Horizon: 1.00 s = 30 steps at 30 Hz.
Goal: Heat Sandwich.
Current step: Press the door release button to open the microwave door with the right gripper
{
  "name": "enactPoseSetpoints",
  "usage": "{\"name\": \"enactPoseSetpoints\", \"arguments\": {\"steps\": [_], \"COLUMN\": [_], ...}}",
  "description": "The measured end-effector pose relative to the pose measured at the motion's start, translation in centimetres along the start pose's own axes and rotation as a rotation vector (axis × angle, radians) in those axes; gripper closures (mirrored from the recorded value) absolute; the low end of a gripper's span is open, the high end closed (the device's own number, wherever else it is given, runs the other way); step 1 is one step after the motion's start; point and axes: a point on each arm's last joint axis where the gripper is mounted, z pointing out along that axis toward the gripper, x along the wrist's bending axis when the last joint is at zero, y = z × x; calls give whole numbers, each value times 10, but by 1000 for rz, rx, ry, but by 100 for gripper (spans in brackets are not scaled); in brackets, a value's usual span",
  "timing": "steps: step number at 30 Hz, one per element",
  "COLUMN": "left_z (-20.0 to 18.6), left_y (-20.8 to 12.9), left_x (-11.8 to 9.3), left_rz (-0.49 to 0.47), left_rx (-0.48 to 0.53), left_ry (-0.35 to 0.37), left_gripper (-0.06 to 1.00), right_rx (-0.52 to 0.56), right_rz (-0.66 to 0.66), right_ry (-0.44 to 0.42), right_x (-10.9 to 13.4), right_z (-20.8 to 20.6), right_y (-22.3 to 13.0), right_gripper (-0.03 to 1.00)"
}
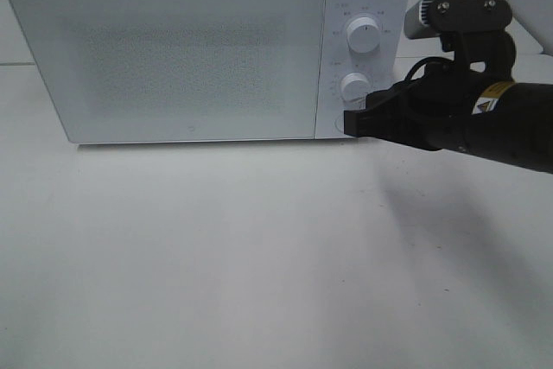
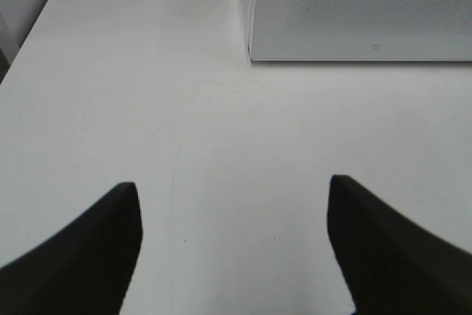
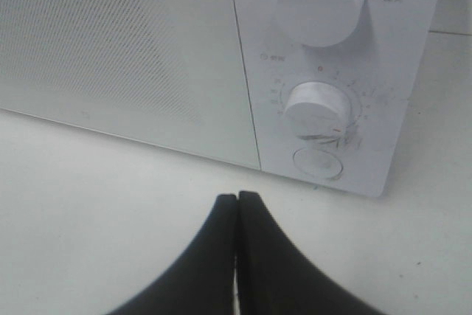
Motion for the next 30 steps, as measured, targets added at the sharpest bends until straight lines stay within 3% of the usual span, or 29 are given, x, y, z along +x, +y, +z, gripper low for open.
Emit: {"name": "enactPoseSetpoints", "arguments": {"steps": [12, 21, 30], "left_z": [0, 0, 0], "left_y": [0, 0, 0], "left_x": [0, 0, 0], "left_rz": [0, 0, 0], "left_rx": [0, 0, 0], "left_ry": [0, 0, 0], "left_gripper": [29, 29, 29], "right_rx": [3, -72, -133], "right_rz": [120, 256, 378], "right_ry": [-31, -87, -88], "right_x": [22, 16, 16], "right_z": [34, 53, 71], "right_y": [-35, -50, -50], "right_gripper": [96, 96, 96]}}
